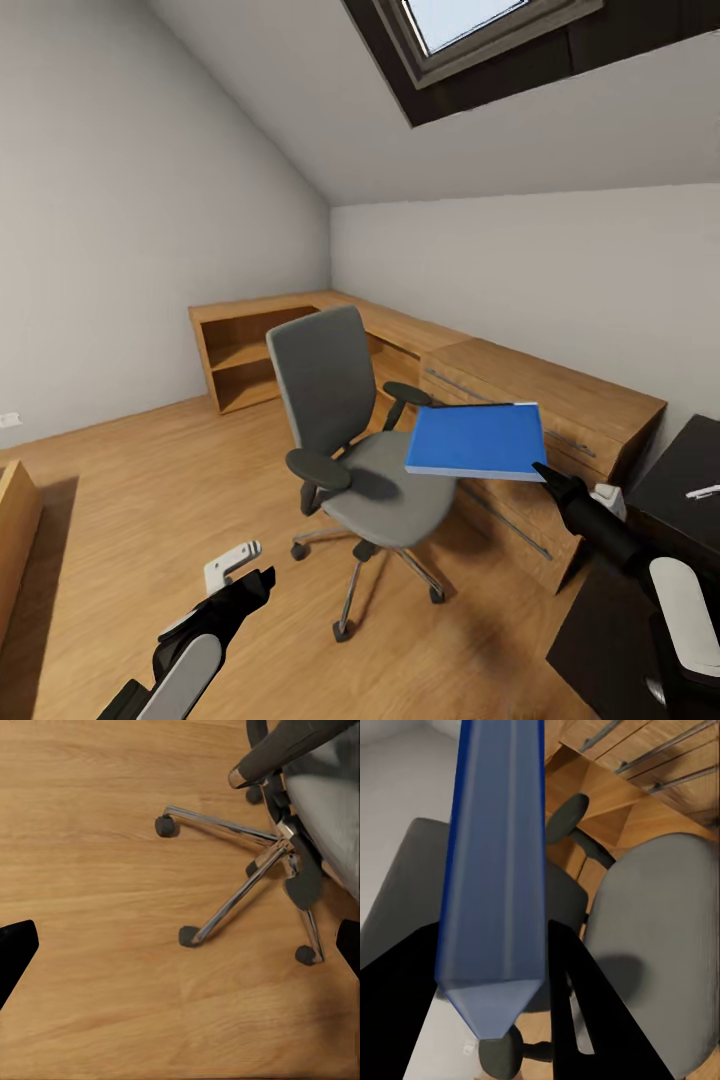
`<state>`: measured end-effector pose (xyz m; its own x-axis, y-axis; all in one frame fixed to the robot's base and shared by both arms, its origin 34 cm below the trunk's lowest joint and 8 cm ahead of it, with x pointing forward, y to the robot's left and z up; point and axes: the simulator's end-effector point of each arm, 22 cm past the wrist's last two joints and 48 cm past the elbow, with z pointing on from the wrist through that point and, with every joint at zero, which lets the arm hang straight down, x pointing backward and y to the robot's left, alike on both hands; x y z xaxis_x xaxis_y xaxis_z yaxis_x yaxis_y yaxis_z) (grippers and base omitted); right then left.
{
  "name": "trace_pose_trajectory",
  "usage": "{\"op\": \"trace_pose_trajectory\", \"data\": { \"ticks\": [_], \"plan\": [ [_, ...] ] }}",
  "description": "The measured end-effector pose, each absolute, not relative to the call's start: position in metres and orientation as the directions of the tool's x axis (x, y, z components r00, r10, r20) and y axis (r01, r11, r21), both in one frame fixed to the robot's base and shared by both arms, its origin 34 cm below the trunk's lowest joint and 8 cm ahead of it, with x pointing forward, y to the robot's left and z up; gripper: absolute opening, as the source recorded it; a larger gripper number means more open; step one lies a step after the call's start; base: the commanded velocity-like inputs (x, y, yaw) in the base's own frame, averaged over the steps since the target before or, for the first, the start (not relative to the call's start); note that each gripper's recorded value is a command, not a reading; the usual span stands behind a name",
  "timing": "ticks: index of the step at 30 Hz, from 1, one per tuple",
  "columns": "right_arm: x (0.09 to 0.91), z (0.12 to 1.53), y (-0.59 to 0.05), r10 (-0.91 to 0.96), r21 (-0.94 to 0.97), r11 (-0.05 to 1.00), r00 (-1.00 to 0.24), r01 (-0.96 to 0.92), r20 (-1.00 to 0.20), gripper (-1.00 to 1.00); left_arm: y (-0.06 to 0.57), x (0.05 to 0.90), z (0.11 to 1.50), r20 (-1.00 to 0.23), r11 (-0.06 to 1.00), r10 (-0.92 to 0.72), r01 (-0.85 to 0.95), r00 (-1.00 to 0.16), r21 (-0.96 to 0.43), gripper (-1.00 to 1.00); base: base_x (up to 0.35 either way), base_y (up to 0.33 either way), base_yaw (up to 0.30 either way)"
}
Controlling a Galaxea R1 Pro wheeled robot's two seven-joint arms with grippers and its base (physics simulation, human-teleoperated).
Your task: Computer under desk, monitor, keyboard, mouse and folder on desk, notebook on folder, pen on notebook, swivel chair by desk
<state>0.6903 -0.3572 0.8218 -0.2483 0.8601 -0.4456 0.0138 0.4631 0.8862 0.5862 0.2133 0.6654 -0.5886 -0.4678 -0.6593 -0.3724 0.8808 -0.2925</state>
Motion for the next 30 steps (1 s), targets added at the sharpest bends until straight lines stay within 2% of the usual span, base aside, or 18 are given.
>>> {"op": "trace_pose_trajectory", "data": {
  "ticks": [9,13,19,23,30],
  "plan": [
    [0.693,0.840,-0.356,0.861,0.888,0.460,-0.247,0.009,-0.444,-1.00,0.213,0.589,0.683,-0.660,0.881,-0.467,-0.372,-0.589,-0.291,1.00,-0.281,0.003,-0.266],
    [0.694,0.864,-0.344,0.872,0.902,0.426,-0.238,-0.061,-0.428,-1.00,0.213,0.590,0.691,-0.660,0.882,-0.466,-0.372,-0.589,-0.290,1.00,-0.028,0.000,-0.238],
    [0.692,0.878,-0.353,0.882,0.909,0.411,-0.222,-0.068,-0.415,-1.00,0.209,0.590,0.701,-0.657,0.883,-0.465,-0.368,-0.594,-0.292,1.00,-0.001,0.000,-0.033],
    [0.693,0.885,-0.354,0.884,0.910,0.409,-0.221,-0.067,-0.413,-1.00,0.194,0.573,0.677,-0.623,0.910,-0.411,-0.342,-0.666,-0.235,1.00,0.000,0.000,-0.007],
    [0.694,0.900,-0.355,0.884,0.910,0.409,-0.218,-0.068,-0.414,-1.00,0.196,0.561,0.663,-0.592,0.921,-0.382,-0.345,-0.710,-0.180,1.00,0.000,0.000,-0.171]
  ]
}}
